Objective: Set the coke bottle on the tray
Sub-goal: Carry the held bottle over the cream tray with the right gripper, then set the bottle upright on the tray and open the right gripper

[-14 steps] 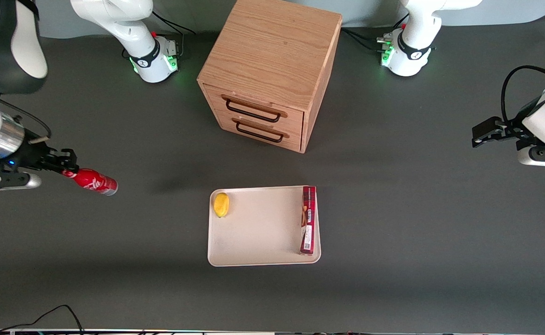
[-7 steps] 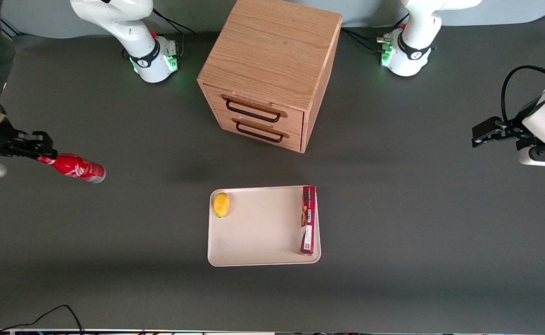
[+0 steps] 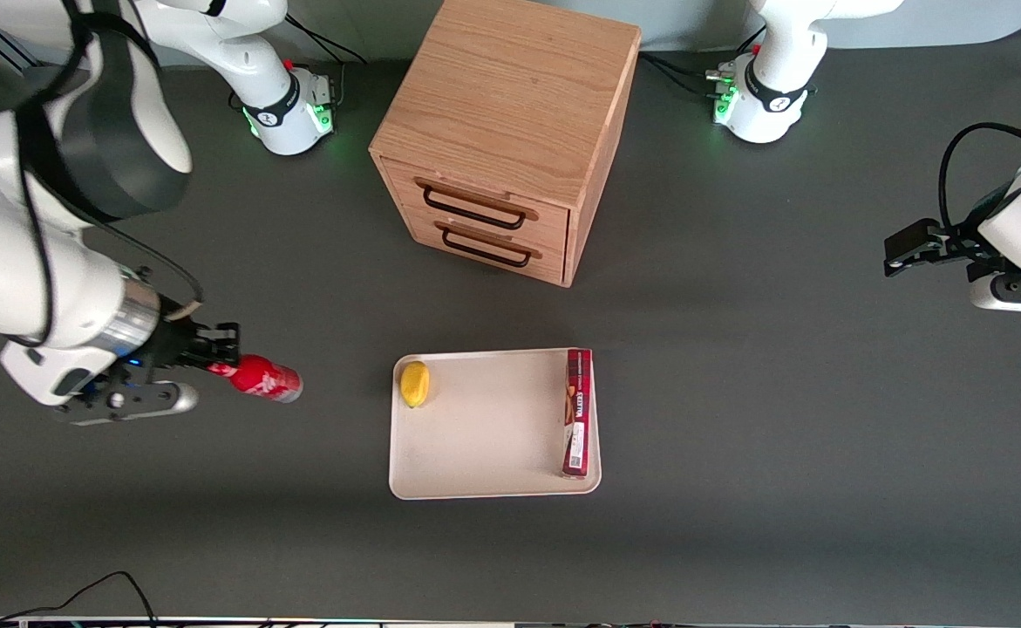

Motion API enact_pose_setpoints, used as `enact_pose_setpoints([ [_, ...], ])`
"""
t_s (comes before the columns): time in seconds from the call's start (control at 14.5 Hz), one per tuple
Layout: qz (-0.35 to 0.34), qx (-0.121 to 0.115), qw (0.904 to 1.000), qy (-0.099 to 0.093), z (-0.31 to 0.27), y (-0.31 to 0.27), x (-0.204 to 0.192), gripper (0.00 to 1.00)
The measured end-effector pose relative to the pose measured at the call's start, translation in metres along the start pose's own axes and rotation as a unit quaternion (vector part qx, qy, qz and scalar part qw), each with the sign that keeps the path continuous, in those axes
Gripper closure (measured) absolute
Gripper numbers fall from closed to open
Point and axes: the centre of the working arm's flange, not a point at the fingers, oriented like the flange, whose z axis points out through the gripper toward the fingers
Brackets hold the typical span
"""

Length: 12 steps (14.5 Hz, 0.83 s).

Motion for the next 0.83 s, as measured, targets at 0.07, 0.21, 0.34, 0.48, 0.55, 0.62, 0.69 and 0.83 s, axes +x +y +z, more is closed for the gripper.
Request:
enact_pose_setpoints([
  [0.07,-0.009,0.001,1.0000,0.004,0.012,-0.016,0.007,0.69],
  [0.21,-0.025,0.004,0.9996,0.016,0.037,-0.042,0.022,0.69],
  [0.34,-0.037,0.008,0.9989,0.027,0.064,-0.063,0.034,0.69],
  [0.48,-0.048,0.010,0.9982,0.035,0.093,-0.082,0.043,0.69],
  [0.55,-0.050,0.011,0.9980,0.037,0.107,-0.091,0.046,0.69],
  [0.62,-0.049,0.012,0.9980,0.038,0.120,-0.100,0.048,0.69],
  [0.69,-0.048,0.013,0.9980,0.038,0.134,-0.109,0.050,0.69],
  [0.83,-0.049,0.015,0.9978,0.042,0.158,-0.120,0.055,0.69],
])
